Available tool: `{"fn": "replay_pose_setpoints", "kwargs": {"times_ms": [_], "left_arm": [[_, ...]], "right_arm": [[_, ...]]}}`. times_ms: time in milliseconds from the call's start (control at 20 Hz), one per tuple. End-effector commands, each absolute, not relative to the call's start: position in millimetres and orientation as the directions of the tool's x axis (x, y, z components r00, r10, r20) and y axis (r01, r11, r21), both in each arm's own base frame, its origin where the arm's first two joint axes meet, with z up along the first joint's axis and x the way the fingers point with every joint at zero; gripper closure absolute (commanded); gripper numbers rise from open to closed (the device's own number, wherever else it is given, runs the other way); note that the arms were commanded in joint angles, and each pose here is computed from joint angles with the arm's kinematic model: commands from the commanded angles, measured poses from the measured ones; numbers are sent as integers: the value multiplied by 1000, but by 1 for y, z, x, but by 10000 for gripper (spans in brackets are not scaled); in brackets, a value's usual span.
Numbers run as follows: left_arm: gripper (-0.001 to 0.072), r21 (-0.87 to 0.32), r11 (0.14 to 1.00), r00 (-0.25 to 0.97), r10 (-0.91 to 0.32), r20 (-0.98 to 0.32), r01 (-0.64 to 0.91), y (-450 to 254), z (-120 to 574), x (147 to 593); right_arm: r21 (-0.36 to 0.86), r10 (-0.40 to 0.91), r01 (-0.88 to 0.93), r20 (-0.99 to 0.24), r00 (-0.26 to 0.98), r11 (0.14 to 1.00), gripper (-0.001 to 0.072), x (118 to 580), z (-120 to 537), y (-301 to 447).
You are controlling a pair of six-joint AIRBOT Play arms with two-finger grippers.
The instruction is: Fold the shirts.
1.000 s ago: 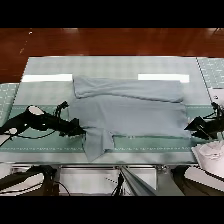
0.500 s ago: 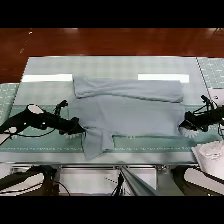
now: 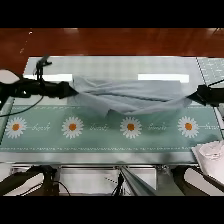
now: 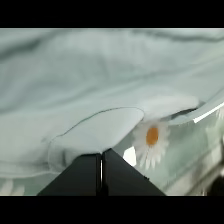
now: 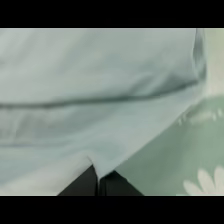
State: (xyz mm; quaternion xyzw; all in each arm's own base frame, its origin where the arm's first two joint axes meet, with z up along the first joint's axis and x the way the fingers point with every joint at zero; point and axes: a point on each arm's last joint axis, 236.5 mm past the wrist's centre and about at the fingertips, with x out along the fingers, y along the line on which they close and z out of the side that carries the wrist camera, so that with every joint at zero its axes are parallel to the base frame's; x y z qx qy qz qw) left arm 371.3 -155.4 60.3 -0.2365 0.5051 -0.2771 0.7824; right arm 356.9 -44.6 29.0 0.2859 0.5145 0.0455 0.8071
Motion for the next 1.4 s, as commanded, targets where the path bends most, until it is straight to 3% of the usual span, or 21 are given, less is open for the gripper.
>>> {"fn": "replay_pose_setpoints", "kwargs": {"times_ms": [0,250,450,700,1050,1100,1150,1200,1350], "left_arm": [[676,-630,740,441,-659,-609,236,-151,95,422],[675,-708,687,398,-703,-589,166,-158,57,481],[675,-736,668,339,-721,-604,112,-149,22,511],[675,-764,645,327,-720,-612,-12,-128,-19,527],[667,-816,575,294,-771,-564,-56,-145,-34,527],[562,-817,573,290,-774,-563,-58,-144,-34,525],[384,-820,568,282,-779,-561,-62,-141,-33,523],[272,-826,560,263,-789,-556,-67,-137,-32,518],[275,-849,516,182,-829,-528,-113,-118,-24,494]], "right_arm": [[550,295,247,-713,635,798,690,405,48,-65],[552,236,262,-672,702,792,691,456,20,-62],[503,100,313,-637,764,806,690,493,0,-77],[489,80,352,-665,743,798,690,499,-27,-87],[495,130,359,-710,692,791,686,493,-53,-76],[496,129,359,-709,693,790,573,493,-52,-76],[493,126,357,-706,697,794,392,492,-49,-79],[483,121,343,-701,702,806,291,490,-43,-84],[341,33,311,-720,693,887,287,471,-21,-119]]}}
